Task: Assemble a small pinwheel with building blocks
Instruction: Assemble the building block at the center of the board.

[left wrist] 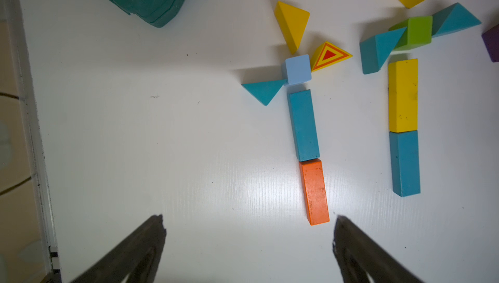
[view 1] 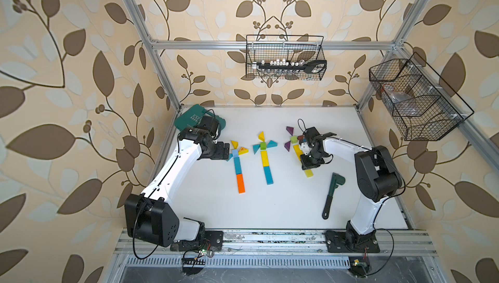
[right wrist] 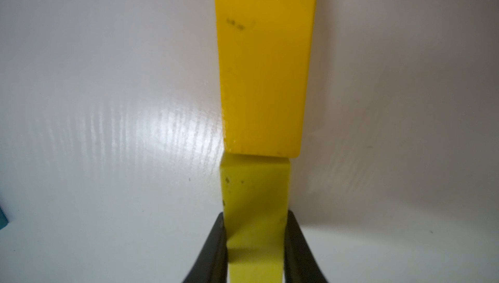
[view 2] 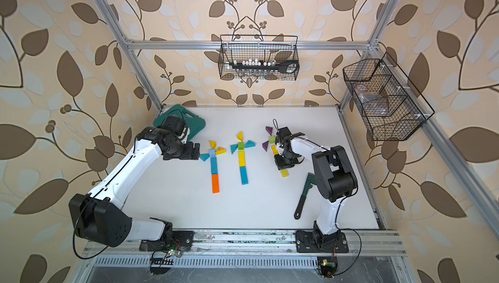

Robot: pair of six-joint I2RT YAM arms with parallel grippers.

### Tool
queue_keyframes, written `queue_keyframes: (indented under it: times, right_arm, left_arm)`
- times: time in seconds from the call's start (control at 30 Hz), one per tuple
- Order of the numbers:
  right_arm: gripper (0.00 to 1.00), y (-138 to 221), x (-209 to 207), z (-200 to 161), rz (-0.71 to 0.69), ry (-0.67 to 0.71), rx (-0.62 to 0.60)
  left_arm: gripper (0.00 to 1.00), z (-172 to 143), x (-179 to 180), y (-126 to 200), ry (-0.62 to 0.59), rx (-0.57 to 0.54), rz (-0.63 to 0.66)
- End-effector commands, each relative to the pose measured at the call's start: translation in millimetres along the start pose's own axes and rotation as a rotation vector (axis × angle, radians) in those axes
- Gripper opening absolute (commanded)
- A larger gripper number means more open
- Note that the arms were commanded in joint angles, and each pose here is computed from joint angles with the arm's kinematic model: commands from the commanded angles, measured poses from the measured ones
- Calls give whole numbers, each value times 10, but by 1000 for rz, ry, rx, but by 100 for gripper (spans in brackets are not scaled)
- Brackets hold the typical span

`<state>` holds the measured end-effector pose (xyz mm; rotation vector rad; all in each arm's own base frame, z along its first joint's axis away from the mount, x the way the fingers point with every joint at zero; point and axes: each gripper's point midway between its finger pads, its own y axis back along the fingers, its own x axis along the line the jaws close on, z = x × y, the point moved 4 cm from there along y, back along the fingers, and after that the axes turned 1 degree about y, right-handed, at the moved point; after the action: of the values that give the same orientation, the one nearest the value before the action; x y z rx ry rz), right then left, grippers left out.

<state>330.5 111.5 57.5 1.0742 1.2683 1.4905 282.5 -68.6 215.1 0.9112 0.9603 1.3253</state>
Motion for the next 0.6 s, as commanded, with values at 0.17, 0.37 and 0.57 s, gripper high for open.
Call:
queue_keyframes:
  times: [0.17, 0.37, 0.57]
  right_arm:
    - [15, -49, -21, 44, -27, -11, 3]
    - [14, -29, -40, 20, -41, 4, 7]
    - [14, -48, -67, 25, -57, 9, 11]
  left_arm:
    - [99, -24, 50, 68, -2, -14, 3]
    - [99, -26, 46, 60, -2, -11, 0]
    - [99, -26, 44, 55, -3, -9, -1]
